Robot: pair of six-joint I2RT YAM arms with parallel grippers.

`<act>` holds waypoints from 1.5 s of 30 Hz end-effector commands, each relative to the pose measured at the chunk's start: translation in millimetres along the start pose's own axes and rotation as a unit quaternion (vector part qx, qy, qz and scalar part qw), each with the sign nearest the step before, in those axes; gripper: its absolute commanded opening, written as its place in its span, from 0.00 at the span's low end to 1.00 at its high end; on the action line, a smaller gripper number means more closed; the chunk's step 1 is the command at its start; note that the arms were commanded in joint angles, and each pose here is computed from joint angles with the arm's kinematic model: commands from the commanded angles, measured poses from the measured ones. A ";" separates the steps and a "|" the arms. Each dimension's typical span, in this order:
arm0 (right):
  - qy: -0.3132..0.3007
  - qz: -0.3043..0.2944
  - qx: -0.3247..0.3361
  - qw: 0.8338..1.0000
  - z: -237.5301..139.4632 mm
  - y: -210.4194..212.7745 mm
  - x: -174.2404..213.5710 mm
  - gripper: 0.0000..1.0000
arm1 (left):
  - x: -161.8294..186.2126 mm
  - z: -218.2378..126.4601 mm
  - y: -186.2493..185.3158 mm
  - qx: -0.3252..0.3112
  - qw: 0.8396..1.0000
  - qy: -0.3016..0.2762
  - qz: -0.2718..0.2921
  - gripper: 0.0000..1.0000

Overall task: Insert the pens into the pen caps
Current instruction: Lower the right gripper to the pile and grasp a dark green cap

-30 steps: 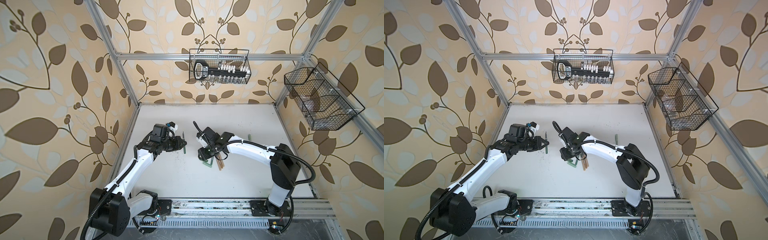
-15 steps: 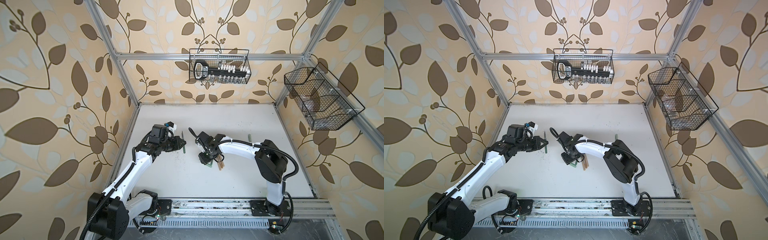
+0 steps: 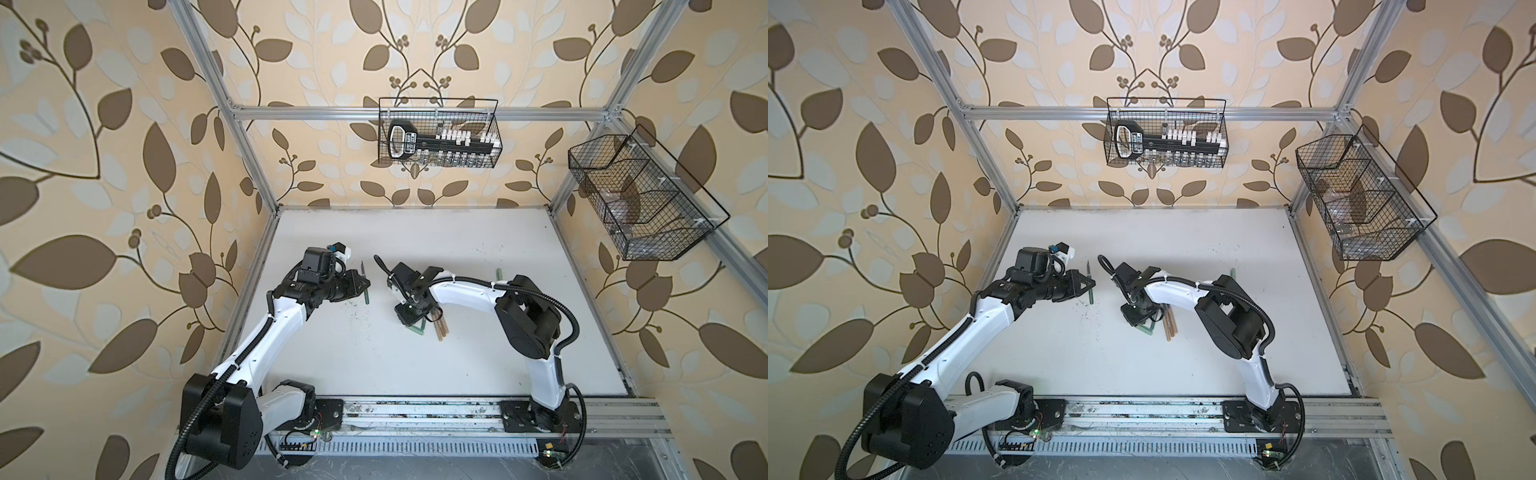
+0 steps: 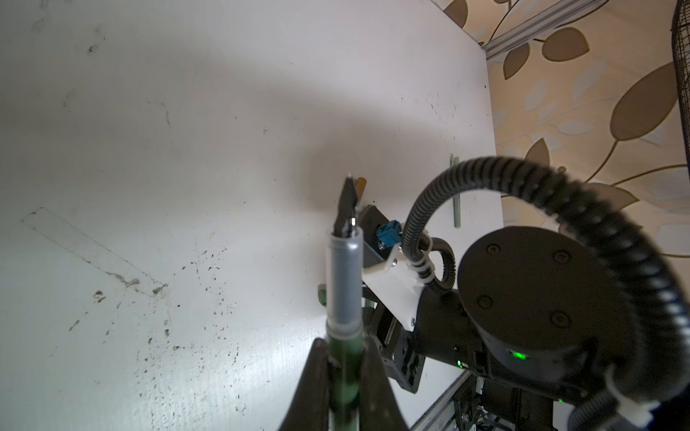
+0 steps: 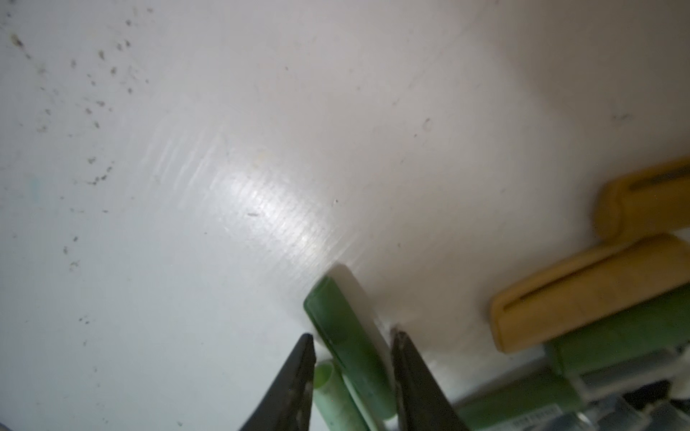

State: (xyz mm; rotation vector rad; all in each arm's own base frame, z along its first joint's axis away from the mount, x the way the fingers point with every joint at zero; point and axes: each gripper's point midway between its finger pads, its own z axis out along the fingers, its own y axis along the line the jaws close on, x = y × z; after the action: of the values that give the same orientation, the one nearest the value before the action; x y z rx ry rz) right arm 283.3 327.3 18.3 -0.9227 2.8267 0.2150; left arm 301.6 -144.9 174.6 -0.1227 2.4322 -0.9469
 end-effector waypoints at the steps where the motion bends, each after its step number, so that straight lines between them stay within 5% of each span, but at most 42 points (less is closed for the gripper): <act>1: 0.004 -0.010 0.004 1.000 4.3 -2.0 -3.3 0.33 | -19.7 -7.3 -17.3 0.026 0.999 -0.024 0.017 0.00; 16: 0.003 -0.003 -0.016 1.000 5.4 -15.2 -12.1 0.16 | -27.6 2.3 -18.5 0.038 0.999 -0.024 -0.006 0.00; 30: -0.012 0.028 -0.104 0.994 -2.7 -14.8 -16.0 0.32 | -32.8 0.2 -21.6 0.038 0.999 -0.030 -0.008 0.00; 45: 0.007 0.036 -0.102 0.994 -0.4 -32.6 11.5 0.23 | -37.9 2.1 -24.9 0.044 0.999 -0.031 -0.009 0.00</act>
State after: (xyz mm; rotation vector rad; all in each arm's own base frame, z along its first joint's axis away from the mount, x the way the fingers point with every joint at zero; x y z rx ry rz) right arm 302.7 303.1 18.1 -0.8200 2.8735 0.5386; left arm 322.1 -152.3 180.3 -0.1725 2.4061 -1.0059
